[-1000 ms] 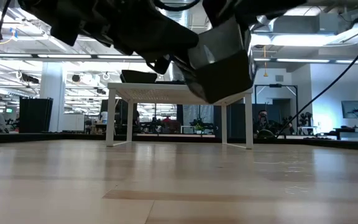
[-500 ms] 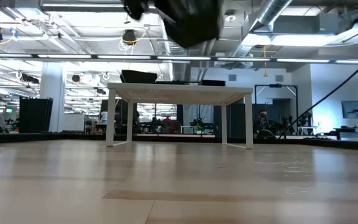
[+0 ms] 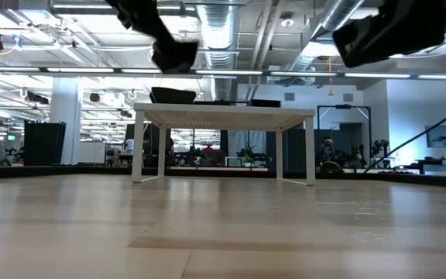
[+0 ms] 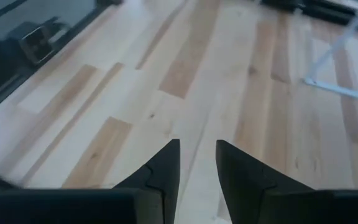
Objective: Pick & Place Mini shaped plates
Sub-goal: Stack the black distorted square plate on top of the black distorted square plate on the shelf
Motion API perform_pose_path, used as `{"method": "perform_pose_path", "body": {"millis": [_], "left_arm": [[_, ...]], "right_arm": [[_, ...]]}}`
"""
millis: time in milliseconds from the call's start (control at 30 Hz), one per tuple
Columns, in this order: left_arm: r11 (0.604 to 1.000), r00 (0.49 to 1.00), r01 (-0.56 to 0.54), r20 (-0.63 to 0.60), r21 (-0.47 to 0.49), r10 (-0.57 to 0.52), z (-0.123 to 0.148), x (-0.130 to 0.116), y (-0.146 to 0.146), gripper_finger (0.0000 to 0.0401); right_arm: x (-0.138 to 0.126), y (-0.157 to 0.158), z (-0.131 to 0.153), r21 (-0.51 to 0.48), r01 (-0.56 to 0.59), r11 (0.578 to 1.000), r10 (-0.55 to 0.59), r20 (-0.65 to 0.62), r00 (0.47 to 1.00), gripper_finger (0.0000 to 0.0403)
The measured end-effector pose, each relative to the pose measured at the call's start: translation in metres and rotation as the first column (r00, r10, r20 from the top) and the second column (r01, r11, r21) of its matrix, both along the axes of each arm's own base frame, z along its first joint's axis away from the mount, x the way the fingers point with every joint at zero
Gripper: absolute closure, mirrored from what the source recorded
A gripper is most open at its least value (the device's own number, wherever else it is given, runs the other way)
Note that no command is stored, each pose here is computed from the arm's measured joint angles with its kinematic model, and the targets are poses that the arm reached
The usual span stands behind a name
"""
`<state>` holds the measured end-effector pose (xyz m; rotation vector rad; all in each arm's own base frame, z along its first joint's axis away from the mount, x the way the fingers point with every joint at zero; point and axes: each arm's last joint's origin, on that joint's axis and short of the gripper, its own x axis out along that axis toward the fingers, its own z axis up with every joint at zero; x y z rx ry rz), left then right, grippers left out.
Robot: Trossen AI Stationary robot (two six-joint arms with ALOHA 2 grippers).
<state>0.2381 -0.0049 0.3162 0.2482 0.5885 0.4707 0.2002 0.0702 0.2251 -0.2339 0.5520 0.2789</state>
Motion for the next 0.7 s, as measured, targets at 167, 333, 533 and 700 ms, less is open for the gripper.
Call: {"method": "perform_pose_path", "body": {"millis": [167, 333, 533, 700], "left_arm": [[0.995, 0.99, -0.101, -0.097, -0.02, 0.099, -0.016, 0.007, 0.031, 0.0394], [0.997, 0.991, -0.044, -0.128, -0.06, 0.036, -0.023, 0.014, 0.031, 0.0392], [0.998, 0.989, -0.038, -0.146, -0.058, 0.029, -0.024, 0.013, 0.03, 0.0393], [0.998, 0.984, -0.04, -0.178, -0.058, 0.029, -0.031, 0.011, 0.03, 0.0378]], "right_arm": [[0.003, -0.009, 0.0, 0.04, 0.06, 0.997, -0.06, -0.009, 0.998, 0.0305], [0.003, -0.01, -0.001, 0.08, 0.089, 0.993, -0.087, -0.03, 0.996, 0.0305], [0.002, -0.007, -0.001, 0.092, 0.082, 0.992, -0.079, -0.039, 0.996, 0.0305], [0.0, -0.002, -0.001, 0.101, 0.065, 0.993, -0.061, -0.042, 0.997, 0.0305]]}}
